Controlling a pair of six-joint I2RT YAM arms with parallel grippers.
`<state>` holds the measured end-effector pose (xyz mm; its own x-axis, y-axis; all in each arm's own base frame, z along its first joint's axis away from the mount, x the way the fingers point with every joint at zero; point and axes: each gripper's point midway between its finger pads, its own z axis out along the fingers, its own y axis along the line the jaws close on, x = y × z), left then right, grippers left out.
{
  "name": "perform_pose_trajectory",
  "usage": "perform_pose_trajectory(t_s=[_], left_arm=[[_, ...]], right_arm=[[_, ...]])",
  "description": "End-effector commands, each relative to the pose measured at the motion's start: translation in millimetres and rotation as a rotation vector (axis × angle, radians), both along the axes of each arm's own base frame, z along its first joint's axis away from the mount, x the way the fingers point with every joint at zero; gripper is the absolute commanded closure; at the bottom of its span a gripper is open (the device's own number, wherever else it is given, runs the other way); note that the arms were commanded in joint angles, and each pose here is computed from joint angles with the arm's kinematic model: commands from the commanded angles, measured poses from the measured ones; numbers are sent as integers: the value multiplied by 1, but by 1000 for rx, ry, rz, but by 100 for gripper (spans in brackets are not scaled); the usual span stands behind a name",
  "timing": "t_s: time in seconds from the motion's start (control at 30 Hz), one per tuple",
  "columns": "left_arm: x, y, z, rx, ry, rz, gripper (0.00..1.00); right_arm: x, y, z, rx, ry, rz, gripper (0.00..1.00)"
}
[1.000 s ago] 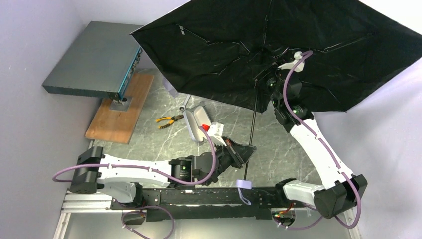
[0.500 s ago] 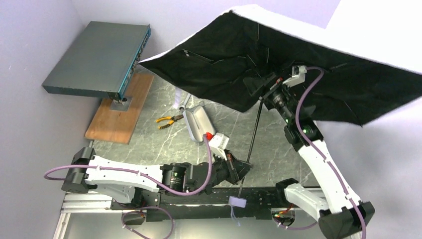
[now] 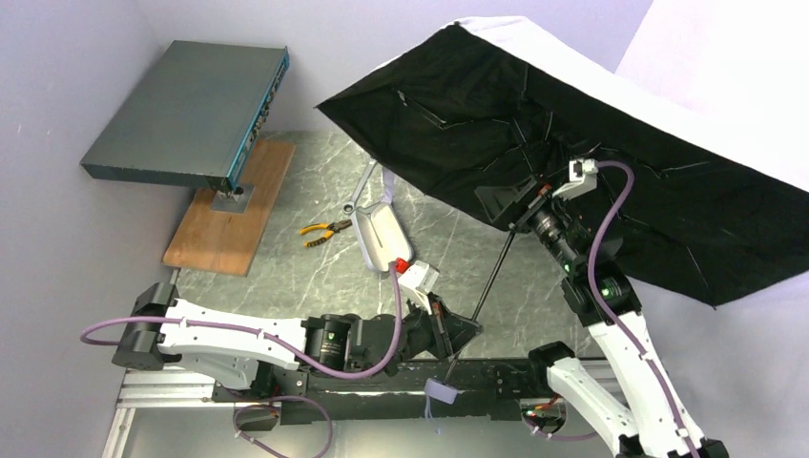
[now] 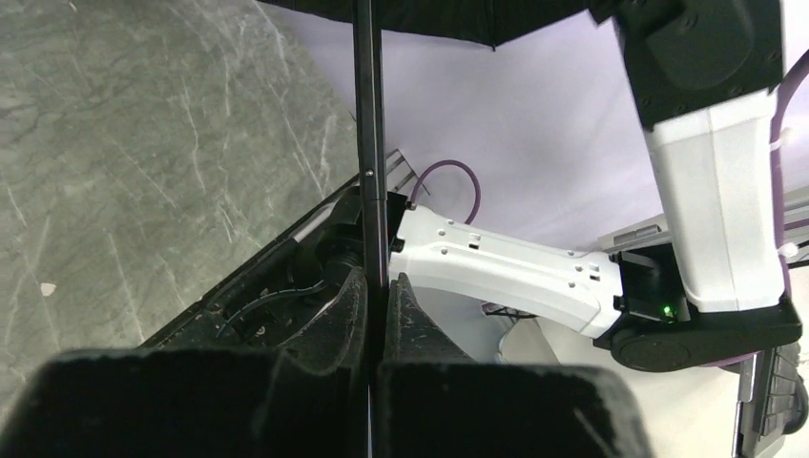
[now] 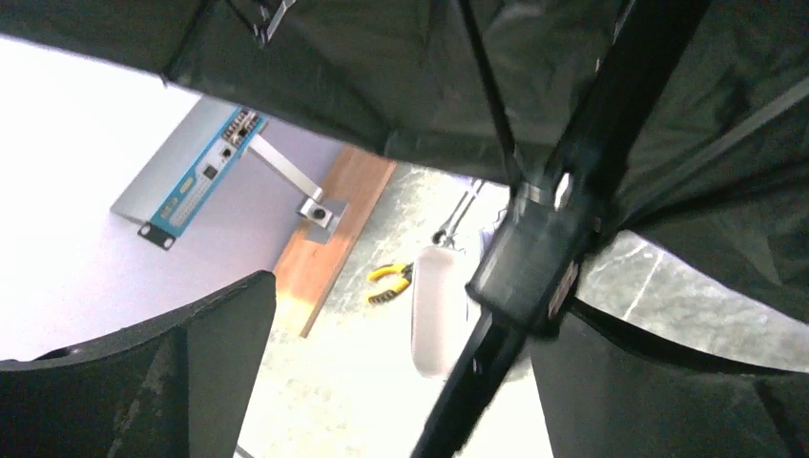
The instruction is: Open the umbrella
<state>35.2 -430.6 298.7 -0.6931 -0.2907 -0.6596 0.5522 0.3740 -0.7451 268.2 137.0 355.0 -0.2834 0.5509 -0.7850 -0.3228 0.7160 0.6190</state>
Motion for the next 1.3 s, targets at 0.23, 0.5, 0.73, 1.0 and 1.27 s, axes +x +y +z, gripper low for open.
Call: perform_pose_trajectory(t_s=[0.23, 0.5, 0.73, 1.0, 1.27], left_arm=[[58, 38, 66, -214, -65, 199, 100], [67, 57, 55, -316, -44, 229, 100], [65, 63, 44, -316, -11, 264, 100], [58, 67, 36, -387, 50, 245, 100], [54, 66, 32, -378, 63, 238, 100]], right_arm=[[-107, 64, -24, 192, 1, 608, 0], [-93, 18, -41, 94, -13, 261, 1], [-71, -7, -52, 228, 11, 49, 6], [-43, 5, -31, 291, -11, 64, 9], [-31, 19, -20, 323, -51, 128, 15]])
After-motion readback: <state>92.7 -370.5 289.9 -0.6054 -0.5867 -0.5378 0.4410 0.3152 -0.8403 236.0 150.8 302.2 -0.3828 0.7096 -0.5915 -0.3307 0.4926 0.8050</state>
